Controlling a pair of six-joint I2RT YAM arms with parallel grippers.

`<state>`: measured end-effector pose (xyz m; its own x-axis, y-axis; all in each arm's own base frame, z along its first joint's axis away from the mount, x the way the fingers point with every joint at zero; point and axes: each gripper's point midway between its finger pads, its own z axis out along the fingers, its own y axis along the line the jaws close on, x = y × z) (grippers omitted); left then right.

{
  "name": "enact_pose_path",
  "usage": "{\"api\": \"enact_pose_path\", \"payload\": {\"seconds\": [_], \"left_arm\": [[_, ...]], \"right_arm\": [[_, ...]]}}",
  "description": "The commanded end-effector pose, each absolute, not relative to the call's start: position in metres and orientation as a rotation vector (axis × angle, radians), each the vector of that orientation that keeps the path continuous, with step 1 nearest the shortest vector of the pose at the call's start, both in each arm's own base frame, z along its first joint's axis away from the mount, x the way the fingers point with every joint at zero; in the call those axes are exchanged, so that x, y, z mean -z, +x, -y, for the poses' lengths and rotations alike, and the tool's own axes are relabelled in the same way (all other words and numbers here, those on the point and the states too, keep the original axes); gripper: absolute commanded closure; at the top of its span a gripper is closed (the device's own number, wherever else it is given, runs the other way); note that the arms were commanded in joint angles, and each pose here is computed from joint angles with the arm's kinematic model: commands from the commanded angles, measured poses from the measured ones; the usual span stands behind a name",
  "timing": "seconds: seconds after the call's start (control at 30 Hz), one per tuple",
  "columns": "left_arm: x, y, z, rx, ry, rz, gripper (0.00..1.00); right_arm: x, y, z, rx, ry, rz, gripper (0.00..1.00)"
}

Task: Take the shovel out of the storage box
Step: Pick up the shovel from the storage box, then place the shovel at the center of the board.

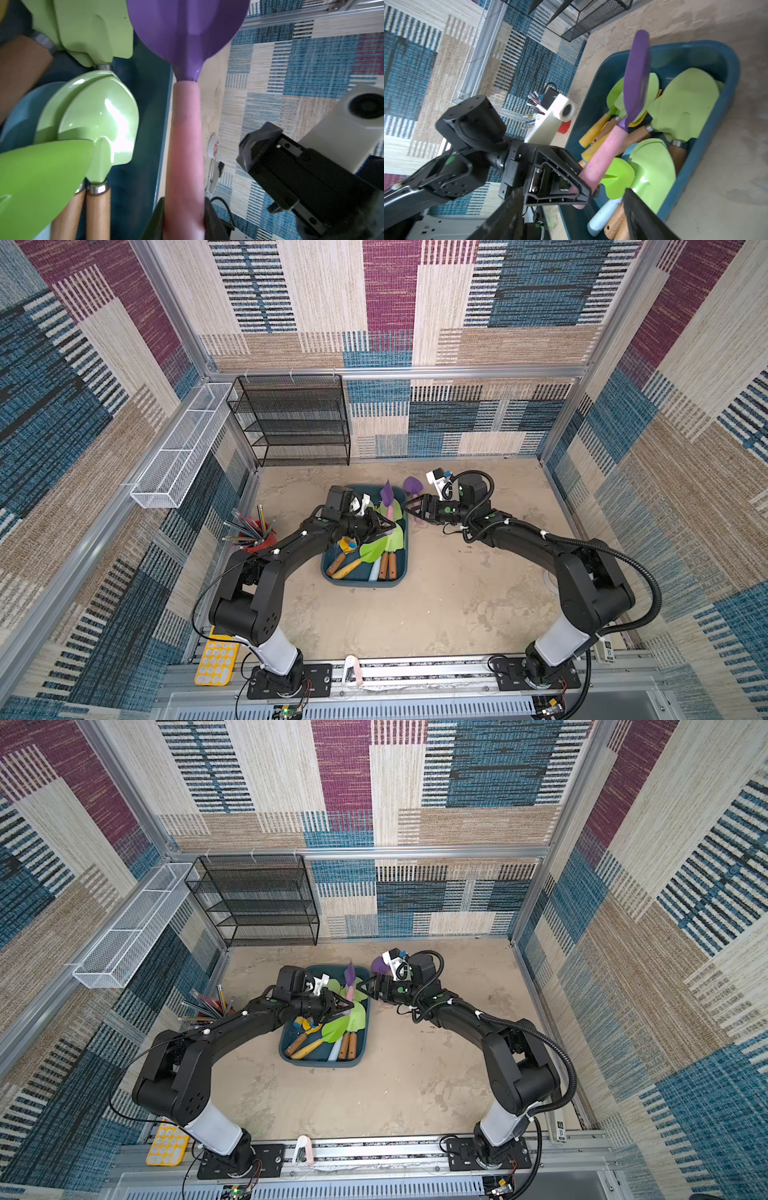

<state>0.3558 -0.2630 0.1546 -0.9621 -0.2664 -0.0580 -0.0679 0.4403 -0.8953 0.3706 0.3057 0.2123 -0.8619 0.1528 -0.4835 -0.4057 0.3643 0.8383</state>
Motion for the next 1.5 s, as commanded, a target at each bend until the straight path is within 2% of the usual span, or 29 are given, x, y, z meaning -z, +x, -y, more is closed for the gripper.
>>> {"api": "enact_pose_path", "payload": {"seconds": [0.0,0.47,0.7,0.9,1.03,1.37,1.47], "left_arm": [[-0.196,0.365,0.277,1.75,-0.222,-2.308,0.92],[-0.209,0.362,0.278,1.832,-0.235,-2.248,0.92],[-0.212,0.355,0.28,1.843,-0.217,-2.247,0.92],[-0.212,0.351,0.278,1.844,-0.211,-2.247,0.92],[-0.212,0.348,0.278,1.847,-0.206,-2.247,0.92],[-0.21,0.347,0.278,1.849,-0.206,-2.248,0.92],[-0.209,0.347,0.278,1.847,-0.21,-2.254,0.87]], "right_arm": [[-0.231,0.365,-0.316,-1.671,-0.266,-2.061,0.25],[-0.213,0.384,-0.329,-1.745,-0.222,-2.096,0.39],[-0.214,0.395,-0.338,-1.821,-0.217,-2.072,0.45],[-0.22,0.404,-0.343,-1.866,-0.215,-2.041,0.56],[-0.221,0.406,-0.343,-1.886,-0.201,-2.032,0.58],[-0.219,0.411,-0.334,-1.91,-0.166,-2.016,0.78],[-0.22,0.411,-0.333,-1.911,-0.167,-2.015,0.86]]}}
